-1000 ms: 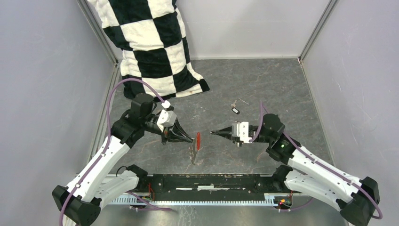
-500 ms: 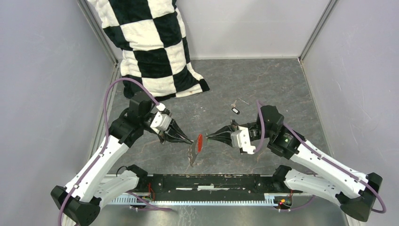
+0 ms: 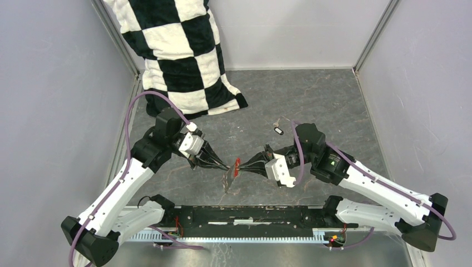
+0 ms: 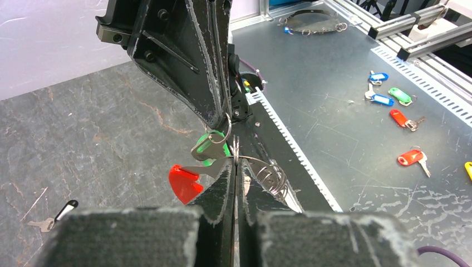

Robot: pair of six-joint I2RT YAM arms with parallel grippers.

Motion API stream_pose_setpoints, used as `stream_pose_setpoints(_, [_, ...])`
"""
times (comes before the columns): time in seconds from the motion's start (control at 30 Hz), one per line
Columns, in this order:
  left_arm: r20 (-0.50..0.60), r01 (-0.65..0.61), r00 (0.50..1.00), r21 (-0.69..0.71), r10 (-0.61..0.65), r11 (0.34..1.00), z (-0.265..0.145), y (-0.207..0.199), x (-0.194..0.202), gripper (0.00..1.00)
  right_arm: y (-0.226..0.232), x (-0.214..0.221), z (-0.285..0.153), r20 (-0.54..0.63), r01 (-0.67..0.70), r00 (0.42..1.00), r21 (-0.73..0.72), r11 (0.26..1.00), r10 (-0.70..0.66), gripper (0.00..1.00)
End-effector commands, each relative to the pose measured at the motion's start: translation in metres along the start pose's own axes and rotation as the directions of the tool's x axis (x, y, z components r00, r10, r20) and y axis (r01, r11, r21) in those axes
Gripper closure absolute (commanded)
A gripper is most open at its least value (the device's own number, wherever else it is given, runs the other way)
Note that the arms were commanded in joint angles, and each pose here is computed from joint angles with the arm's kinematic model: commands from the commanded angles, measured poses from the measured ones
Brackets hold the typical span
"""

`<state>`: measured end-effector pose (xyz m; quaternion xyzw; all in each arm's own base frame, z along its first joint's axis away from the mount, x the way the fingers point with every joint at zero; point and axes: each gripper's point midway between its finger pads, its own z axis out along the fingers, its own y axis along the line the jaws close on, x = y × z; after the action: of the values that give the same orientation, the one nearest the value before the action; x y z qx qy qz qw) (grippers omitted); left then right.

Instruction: Put the keys on the keyring

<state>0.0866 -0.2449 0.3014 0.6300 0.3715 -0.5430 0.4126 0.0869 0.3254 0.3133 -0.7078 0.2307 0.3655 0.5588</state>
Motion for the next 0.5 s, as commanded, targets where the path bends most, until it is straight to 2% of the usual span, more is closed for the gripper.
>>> stream_pose_setpoints(0.0, [0.026,-0.066,0.998,0.029,0.065,0.997,0.0012,-0.0039,-0.0094,0.98,-0.0154,-0.0208,0.0007,0.032,0.069,0.997,0.021,0.997,-0.069,1.0])
stream_pose_setpoints(0.47, [0.014,-0.058,0.998,0.015,0.058,0.998,0.001,-0.003,-0.0062,0.98,-0.0193,-0.0259,0.0062,0.043,0.074,0.996,0.02,0.997,-0.075,1.0])
